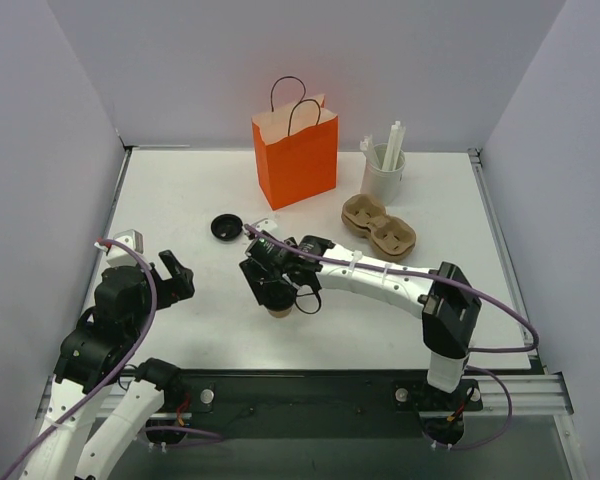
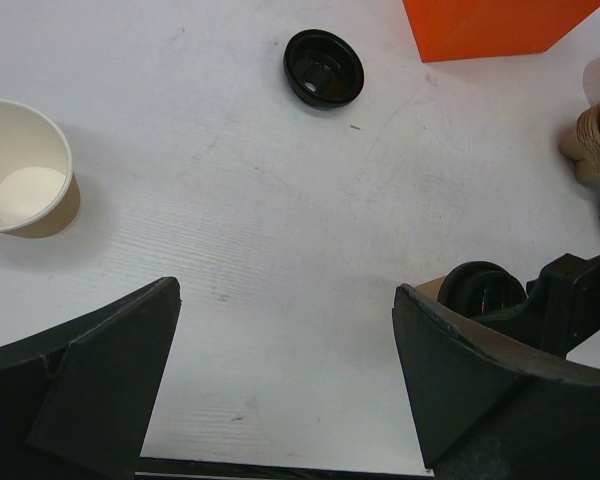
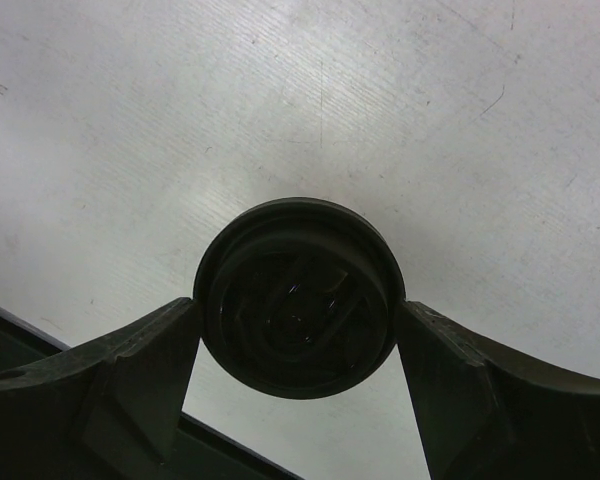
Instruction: Pack the takeout coffee
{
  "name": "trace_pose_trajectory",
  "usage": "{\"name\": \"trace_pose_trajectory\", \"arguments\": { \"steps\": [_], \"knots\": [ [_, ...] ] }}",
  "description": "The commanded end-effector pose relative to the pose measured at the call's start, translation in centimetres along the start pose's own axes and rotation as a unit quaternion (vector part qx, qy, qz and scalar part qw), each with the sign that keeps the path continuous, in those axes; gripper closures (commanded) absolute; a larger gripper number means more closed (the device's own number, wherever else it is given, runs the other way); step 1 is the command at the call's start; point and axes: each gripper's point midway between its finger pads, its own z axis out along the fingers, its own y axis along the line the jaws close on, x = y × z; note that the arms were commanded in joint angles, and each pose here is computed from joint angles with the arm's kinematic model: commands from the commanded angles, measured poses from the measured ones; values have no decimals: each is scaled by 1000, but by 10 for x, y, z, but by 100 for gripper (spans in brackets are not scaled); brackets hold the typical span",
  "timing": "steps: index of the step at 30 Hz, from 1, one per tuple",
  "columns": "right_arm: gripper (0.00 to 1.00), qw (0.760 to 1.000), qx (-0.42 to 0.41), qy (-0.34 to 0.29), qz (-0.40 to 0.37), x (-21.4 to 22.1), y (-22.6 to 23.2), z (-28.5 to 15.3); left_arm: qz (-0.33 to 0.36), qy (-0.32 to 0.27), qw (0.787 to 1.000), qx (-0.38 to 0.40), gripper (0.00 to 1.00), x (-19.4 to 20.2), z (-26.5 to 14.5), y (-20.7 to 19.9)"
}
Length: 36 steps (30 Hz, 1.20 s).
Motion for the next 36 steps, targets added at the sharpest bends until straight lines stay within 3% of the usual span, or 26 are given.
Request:
{"name": "trace_pose_trajectory", "arguments": {
  "steps": [1,8,15,26,31,36],
  "knots": [
    [21,999,25,35,-8,24,-4,13,-14,-25,1000,6,3,-12,-1,-3],
    [36,998,37,49,-8,38,-9,19,-15,-29,999,7,3,-13,-3,-3],
    [37,996,65,57,8,50,-26,13,-15,-29,999,6,3,-13,-2,-3],
    [37,978,184,65,70,83,-124,-36,-16,-31,999,8,3,-14,-4,-3],
    [37,962,224,76,135,126,-178,-54,-16,-32,999,13,3,-14,-4,-5],
    [37,946,242,42,211,144,-211,-75,-13,-26,1000,13,3,-12,-2,-5]
  ]
}}
